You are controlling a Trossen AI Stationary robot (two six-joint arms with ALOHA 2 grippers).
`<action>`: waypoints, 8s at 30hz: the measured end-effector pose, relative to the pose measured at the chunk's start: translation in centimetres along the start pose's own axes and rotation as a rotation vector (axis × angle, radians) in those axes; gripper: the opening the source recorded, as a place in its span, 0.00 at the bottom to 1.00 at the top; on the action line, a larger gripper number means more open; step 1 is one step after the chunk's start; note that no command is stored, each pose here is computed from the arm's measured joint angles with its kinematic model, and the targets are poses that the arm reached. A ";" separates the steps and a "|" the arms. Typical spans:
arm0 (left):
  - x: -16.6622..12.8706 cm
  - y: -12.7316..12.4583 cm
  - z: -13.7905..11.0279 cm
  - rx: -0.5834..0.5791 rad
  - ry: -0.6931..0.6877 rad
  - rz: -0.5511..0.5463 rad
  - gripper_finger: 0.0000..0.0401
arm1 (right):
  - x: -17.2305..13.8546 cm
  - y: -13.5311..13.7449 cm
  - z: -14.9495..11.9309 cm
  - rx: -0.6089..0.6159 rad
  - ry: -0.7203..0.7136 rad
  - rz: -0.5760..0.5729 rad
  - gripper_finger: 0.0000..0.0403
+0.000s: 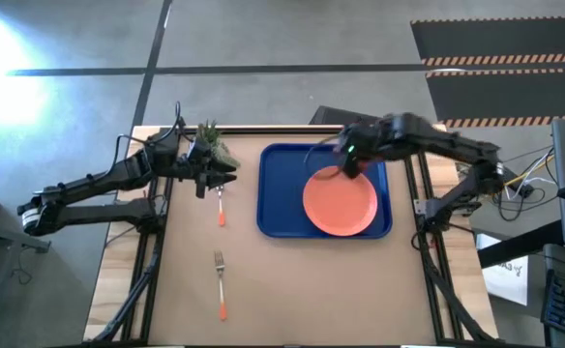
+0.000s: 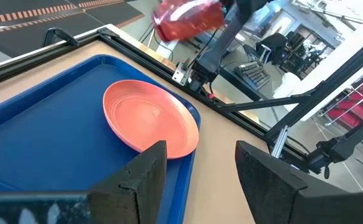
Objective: Pick and place plate/cup/fork/spoon on tray
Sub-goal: Put the orange glass on the blue serving tray to the top right of the orange plate, then put the orange spoon on the blue serving tray to the left of the orange plate
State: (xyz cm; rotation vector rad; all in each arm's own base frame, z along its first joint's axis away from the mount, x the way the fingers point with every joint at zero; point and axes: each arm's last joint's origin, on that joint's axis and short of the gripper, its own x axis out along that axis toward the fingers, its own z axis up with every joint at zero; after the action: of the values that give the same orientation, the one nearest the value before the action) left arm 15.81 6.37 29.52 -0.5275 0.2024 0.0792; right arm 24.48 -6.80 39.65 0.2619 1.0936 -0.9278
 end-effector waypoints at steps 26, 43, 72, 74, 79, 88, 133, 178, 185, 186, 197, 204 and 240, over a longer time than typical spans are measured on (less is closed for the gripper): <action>0.0 0.0 0.0 -0.007 -0.003 0.006 0.43 | 15.5 -6.9 -8.6 0.297 0.225 0.083 0.02; 0.0 0.0 0.0 -0.008 -0.004 0.008 0.43 | 16.5 -10.2 -7.2 0.375 0.114 0.131 0.02; 0.0 0.0 0.0 -0.008 -0.007 0.014 0.43 | 21.3 -10.0 -7.4 0.392 0.359 0.138 0.02; 0.0 0.0 0.0 -0.007 -0.007 0.014 0.43 | 21.7 -10.0 -7.2 0.382 0.365 0.145 0.02; 0.0 0.0 0.0 -0.008 -0.007 0.014 0.43 | 21.9 -10.0 -6.4 0.364 0.359 0.169 0.02; 0.0 0.0 0.0 -0.007 -0.006 0.014 0.43 | 20.5 -10.5 -4.6 0.353 0.270 0.167 0.03; -0.1 1.9 -3.3 -0.132 0.248 0.267 0.43 | 7.1 -10.3 5.9 0.229 -0.256 0.441 0.20; 3.9 9.9 -6.9 -0.134 0.673 0.782 0.43 | -4.0 2.7 5.0 -0.225 -0.592 0.844 0.20; 3.6 11.3 -6.8 -0.151 0.702 0.790 0.43 | -4.0 2.7 5.0 -0.223 -0.593 0.844 0.20; 3.6 11.4 -6.7 -0.146 0.704 0.791 0.43 | -4.0 2.7 5.0 -0.217 -0.591 0.846 0.19; 4.1 12.7 -7.8 -0.204 0.788 0.723 0.43 | -3.9 2.7 5.0 -0.187 -0.591 0.821 0.20; 4.5 13.1 -8.3 -0.225 0.810 0.708 0.43 | -3.9 2.7 5.1 -0.186 -0.591 0.819 0.20; 4.7 13.1 -8.1 -0.193 0.769 0.667 0.42 | -3.8 2.7 5.1 -0.181 -0.592 0.804 0.19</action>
State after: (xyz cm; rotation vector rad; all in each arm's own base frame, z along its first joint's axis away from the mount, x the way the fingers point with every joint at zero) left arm 17.32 13.64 15.22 -0.6465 1.1294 0.5519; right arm 29.25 -6.24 44.65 0.2271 0.4368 -0.1497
